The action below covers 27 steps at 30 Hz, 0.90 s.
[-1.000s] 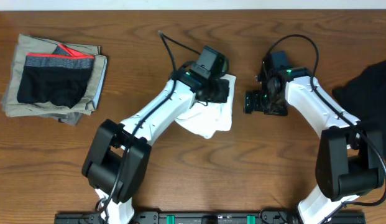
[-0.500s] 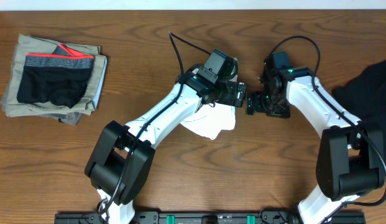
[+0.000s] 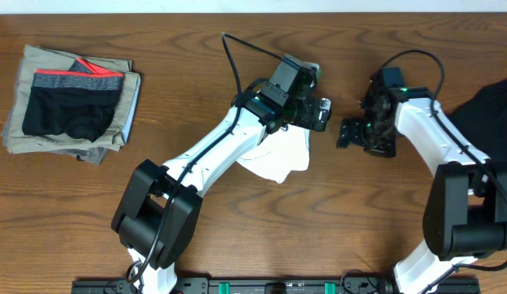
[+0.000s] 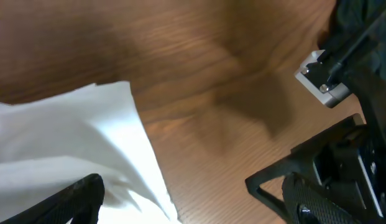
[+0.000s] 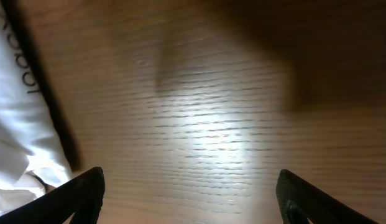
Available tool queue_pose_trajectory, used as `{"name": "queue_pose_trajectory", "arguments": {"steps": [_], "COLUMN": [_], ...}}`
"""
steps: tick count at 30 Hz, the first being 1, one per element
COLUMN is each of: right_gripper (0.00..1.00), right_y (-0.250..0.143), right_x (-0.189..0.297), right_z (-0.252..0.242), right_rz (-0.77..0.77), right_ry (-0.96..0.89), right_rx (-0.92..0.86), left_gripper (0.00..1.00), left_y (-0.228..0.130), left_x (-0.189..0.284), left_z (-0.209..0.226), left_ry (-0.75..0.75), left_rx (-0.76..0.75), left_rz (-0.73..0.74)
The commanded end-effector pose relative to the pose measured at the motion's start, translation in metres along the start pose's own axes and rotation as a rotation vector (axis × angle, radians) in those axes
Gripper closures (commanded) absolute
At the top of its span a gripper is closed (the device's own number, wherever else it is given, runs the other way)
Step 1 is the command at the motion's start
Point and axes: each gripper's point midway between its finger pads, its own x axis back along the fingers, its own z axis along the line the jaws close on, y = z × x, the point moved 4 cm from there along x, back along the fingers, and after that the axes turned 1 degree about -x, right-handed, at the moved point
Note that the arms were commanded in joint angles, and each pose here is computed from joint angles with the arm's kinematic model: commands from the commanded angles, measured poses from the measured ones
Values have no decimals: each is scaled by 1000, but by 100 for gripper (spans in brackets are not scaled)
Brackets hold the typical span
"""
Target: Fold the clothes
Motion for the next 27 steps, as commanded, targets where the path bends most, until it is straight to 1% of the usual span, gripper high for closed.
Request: {"name": "queue_pose_trajectory", "arguments": {"steps": [1, 3, 5, 8, 10, 12, 15, 19, 24, 27], "right_gripper": [14, 15, 15, 14, 13, 13, 13, 17, 27, 31], "right_y": [7, 9, 12, 17, 21, 23, 24, 23, 10, -3], "right_x": [10, 17, 28, 51, 70, 87, 109, 117, 111, 104], "right_z": [-6, -6, -6, -5, -1, 6, 30, 68, 127, 160], "right_rz": [-16, -34, -74, -161, -236, -304, -377, -416, -480, -499], "right_ry": [48, 76, 93, 111, 133, 171, 295, 417, 378, 365], "right_rx": [-44, -30, -6, 9, 25, 47, 137, 271, 435, 414], "left_gripper": [7, 5, 1, 2, 2, 2, 2, 2, 2, 2], "left_y": [8, 15, 26, 45, 60, 71, 78, 64, 24, 0], "left_x": [-3, 5, 23, 66, 101, 137, 192, 250, 287, 298], "left_z": [-11, -16, -20, -22, -14, 3, 48, 120, 198, 230], "left_ry": [-32, -35, -35, -23, -3, 34, 136, 274, 424, 479], "left_rx": [-126, -164, -163, -148, -121, -51, 125, 374, 616, 732], "left_rz": [-27, -45, -65, -103, -150, -208, -285, -323, -269, -226]}}
